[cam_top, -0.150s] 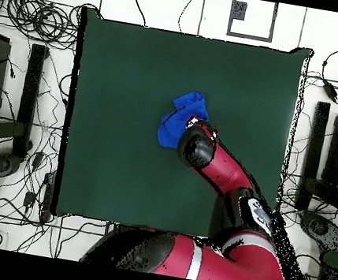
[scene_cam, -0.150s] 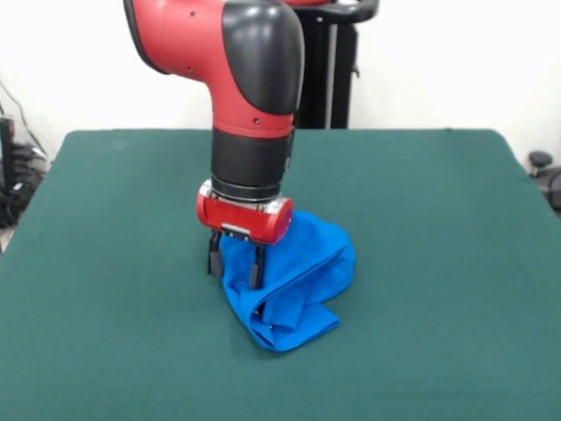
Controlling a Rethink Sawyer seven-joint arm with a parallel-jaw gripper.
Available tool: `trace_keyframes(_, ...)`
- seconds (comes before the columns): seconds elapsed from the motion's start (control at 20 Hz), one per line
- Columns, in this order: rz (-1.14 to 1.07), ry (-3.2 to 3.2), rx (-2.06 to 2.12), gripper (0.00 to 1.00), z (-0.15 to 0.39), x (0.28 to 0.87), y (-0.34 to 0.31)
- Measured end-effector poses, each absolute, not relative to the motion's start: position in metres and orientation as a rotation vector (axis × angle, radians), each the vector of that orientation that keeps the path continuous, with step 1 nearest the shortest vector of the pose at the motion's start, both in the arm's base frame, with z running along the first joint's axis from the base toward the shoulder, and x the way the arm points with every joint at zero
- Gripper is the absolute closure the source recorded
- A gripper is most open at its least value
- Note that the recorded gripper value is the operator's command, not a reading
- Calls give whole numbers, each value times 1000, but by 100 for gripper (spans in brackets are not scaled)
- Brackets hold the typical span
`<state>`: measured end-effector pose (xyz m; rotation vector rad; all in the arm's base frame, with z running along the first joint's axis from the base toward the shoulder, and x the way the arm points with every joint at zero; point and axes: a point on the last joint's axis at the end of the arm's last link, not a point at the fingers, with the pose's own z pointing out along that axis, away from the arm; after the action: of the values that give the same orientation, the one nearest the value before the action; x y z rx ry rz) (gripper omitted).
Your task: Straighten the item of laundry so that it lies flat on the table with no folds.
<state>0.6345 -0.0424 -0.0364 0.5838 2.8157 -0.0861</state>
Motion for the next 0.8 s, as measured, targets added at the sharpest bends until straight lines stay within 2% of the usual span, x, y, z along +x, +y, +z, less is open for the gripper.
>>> trace_keyframes(0.8, -57, 2771, 542, 0, -43, 640, -42)
